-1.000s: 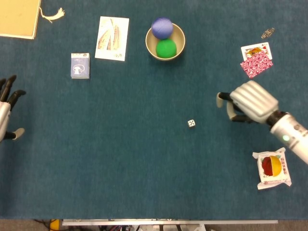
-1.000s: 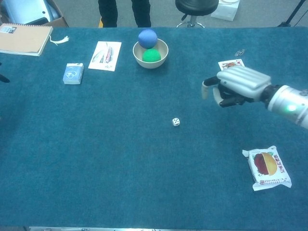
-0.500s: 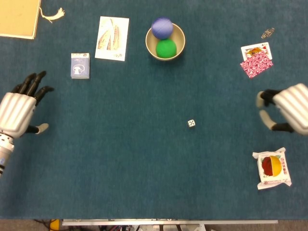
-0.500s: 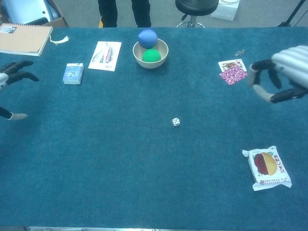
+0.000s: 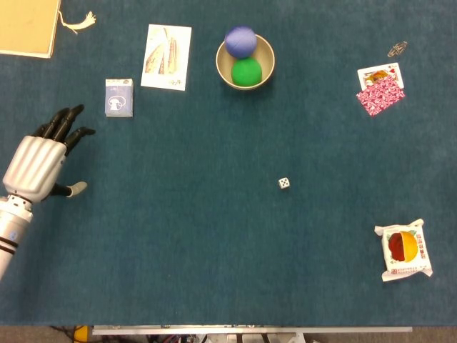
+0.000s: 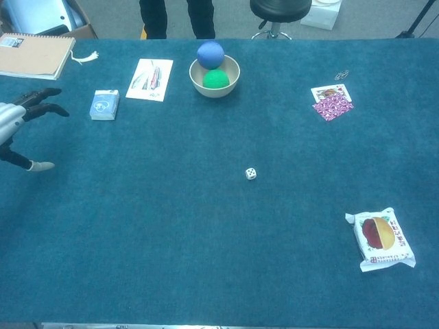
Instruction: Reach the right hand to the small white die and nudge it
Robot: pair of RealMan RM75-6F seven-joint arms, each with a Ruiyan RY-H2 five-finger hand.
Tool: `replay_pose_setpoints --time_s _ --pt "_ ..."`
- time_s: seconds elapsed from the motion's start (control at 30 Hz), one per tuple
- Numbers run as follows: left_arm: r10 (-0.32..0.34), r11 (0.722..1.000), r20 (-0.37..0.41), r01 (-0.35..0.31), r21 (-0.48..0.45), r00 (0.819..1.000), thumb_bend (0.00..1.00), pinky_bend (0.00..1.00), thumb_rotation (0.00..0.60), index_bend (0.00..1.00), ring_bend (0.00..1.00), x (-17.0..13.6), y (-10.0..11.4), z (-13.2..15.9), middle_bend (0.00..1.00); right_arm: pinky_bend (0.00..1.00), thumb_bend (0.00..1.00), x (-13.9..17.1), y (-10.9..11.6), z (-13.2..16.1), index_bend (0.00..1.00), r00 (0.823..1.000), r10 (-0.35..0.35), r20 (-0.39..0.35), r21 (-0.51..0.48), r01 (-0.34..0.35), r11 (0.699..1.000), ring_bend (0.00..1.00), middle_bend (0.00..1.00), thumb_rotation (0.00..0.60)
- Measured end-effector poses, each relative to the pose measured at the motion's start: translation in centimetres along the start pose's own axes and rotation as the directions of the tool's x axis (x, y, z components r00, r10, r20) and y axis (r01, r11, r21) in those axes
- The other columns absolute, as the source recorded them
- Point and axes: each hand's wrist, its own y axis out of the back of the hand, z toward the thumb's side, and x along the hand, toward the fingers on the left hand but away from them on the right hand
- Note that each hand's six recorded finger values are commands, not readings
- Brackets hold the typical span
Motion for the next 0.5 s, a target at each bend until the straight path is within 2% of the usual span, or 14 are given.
replay_pose_setpoints --time_s 0.23,0.5 --pt "0.017 1.000 -0.017 -0.017 0.001 1.000 0.02 0.24 0.600 0.22 0.01 -0.1 0.4 -0.7 0.00 0.55 0.45 1.2 -0.7 -1.2 0.48 0.998 0.011 0.054 -0.016 -0.010 1.000 0.51 0.47 0.571" --pt "0.073 0.993 0.011 -0.073 0.089 0.997 0.02 0.24 0.600 0.22 0.01 0.7 2.5 -0.7 0.01 0.55 0.45 1.2 -2.1 -2.4 0.48 0.994 0.031 0.104 -0.044 -0.026 0.999 0.51 0.47 0.577"
